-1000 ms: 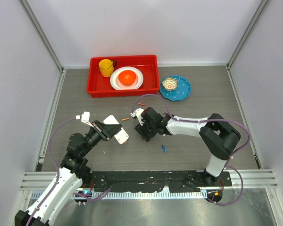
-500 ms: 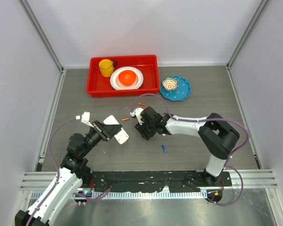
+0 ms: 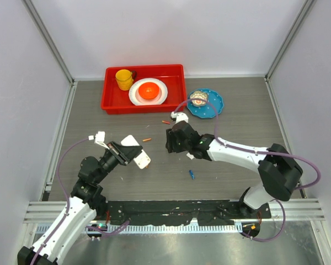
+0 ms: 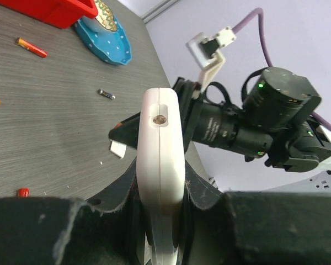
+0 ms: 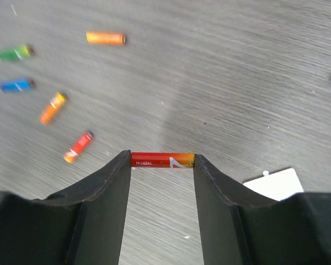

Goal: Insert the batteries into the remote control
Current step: Adjust the battery at the center of the board.

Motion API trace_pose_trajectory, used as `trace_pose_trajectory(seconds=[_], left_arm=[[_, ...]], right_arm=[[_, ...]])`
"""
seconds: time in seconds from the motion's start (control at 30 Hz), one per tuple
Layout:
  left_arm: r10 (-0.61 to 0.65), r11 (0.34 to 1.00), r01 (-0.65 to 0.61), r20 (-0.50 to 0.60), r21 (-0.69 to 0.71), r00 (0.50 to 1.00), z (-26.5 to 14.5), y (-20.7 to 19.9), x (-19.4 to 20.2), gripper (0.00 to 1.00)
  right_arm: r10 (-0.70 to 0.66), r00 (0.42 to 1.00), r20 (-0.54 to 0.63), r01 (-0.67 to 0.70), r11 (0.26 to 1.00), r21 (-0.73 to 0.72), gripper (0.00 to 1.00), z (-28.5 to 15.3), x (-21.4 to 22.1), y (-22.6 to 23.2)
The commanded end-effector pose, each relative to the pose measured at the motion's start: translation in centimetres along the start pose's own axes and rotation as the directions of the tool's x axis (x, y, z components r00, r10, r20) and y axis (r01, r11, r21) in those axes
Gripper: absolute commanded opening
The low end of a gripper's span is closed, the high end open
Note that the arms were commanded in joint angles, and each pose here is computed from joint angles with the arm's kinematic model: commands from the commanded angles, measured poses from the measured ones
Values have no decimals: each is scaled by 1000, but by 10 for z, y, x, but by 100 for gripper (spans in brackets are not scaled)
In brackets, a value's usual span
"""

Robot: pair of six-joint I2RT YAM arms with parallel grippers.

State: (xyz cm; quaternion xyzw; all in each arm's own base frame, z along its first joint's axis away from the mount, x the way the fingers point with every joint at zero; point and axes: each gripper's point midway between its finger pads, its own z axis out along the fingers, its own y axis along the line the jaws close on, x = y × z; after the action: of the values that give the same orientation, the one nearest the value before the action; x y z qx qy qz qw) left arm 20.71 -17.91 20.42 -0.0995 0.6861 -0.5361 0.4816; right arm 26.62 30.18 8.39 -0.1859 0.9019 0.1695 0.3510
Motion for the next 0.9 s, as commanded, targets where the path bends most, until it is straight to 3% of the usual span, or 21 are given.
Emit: trace_pose_trajectory(seconds=[0.0, 0.03, 0.17, 0.47, 0.67, 0.77, 0.8, 0.87], left_arm=[[15, 998, -17, 37, 57, 999, 3, -15, -11, 0], [15, 998, -17, 37, 60, 999, 3, -16, -11, 0], [13, 998, -15, 39, 57, 999, 3, -16, -12, 0], [18, 999, -20, 30, 48, 999, 3, -14, -11, 0], [23, 999, -24, 30, 42, 999, 2, -13, -10, 1], [21, 999, -22, 25, 38, 999, 1, -11, -9, 0], [21, 999, -22, 27, 38, 999, 1, -11, -9, 0], [21, 999, -22, 27, 38, 999, 1, -11, -8, 0]], right_arm=[[445, 879, 172, -462, 884, 75, 1, -11, -25, -11], [523, 834, 176, -542, 837, 78, 1, -10, -20, -12], [615, 764, 196, -642, 753, 144, 1, -3, -2, -18], [550, 809, 206, -578, 684, 445, 1, 18, 35, -32], [540, 824, 172, -541, 659, 522, 1, 25, 45, -30], [534, 831, 155, -527, 665, 530, 7, 27, 49, -29], [531, 835, 146, -517, 666, 537, 16, 29, 51, -29], [525, 841, 128, -503, 674, 541, 23, 30, 53, -29]])
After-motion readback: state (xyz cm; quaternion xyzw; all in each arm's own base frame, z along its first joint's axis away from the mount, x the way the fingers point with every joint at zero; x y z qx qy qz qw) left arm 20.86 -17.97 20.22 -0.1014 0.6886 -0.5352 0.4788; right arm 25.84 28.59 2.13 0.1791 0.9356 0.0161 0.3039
